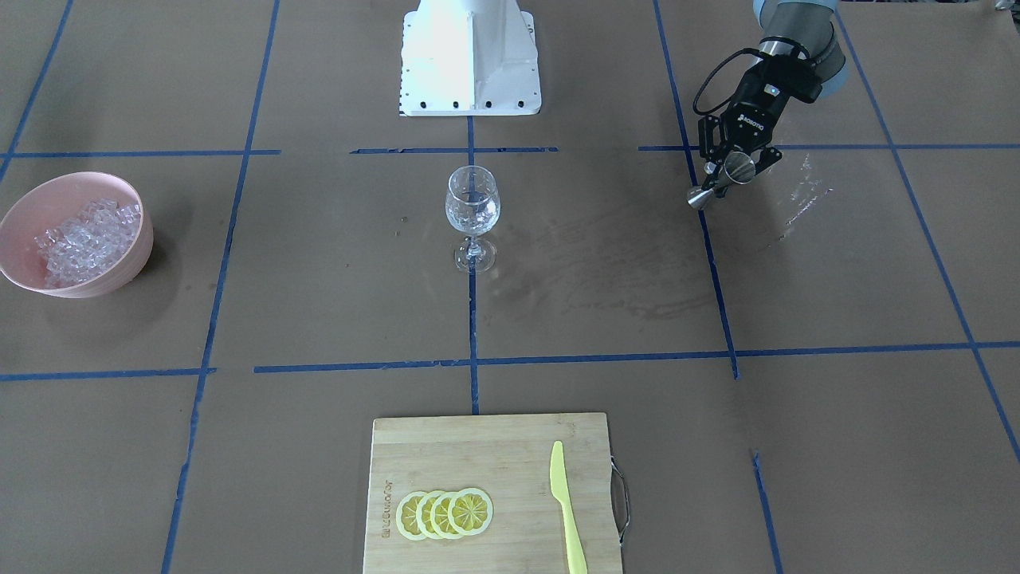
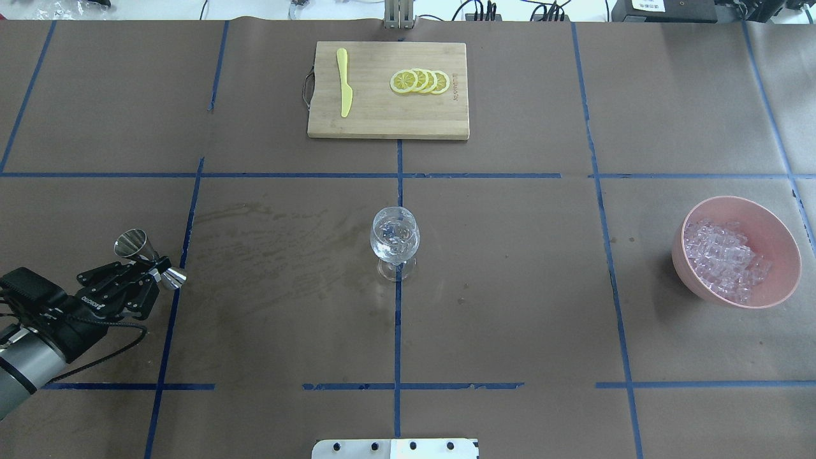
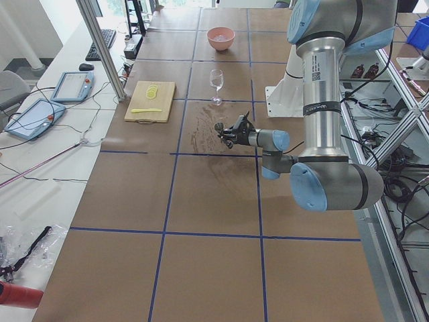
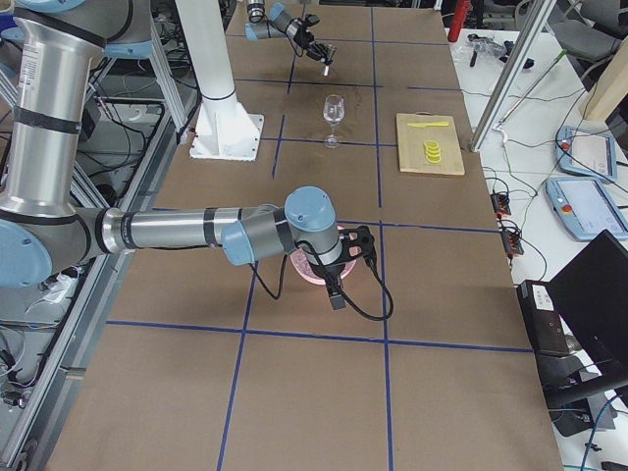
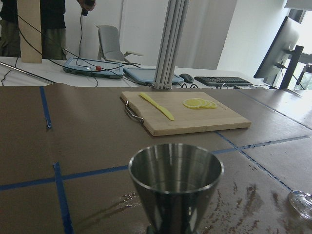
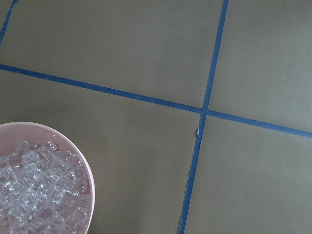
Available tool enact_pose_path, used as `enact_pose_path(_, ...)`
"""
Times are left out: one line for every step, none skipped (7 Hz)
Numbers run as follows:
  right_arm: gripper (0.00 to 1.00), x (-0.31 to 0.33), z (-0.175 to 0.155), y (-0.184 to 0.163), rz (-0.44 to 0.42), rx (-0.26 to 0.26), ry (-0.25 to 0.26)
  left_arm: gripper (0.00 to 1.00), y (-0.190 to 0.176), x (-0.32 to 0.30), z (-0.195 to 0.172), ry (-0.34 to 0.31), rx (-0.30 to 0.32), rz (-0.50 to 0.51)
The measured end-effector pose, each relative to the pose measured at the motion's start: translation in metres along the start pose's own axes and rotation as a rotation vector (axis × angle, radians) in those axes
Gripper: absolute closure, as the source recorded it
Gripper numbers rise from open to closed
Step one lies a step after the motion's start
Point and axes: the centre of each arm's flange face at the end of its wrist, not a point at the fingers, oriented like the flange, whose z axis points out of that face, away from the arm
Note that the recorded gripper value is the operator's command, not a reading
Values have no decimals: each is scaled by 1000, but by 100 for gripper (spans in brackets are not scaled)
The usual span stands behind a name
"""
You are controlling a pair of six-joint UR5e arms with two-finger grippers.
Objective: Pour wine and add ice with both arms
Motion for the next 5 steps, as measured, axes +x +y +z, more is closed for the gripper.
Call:
enact_pose_path(0, 0, 0, 0, 1, 1, 0, 100, 1, -11, 3, -49, 28, 7)
enact_pose_path(0, -1, -1, -1, 1, 1, 0, 100, 3, -21, 5, -101, 67, 20)
enact_pose_path(0, -1, -1, -1, 0, 2, 0, 100, 8, -30, 7, -150, 103, 38)
enact_pose_path(0, -1, -1, -1, 1, 2, 0, 100, 13, -36, 9, -177, 120, 54)
enact_pose_path(0, -1, -1, -1, 1, 2, 0, 100, 18, -38, 13, -191, 124, 68)
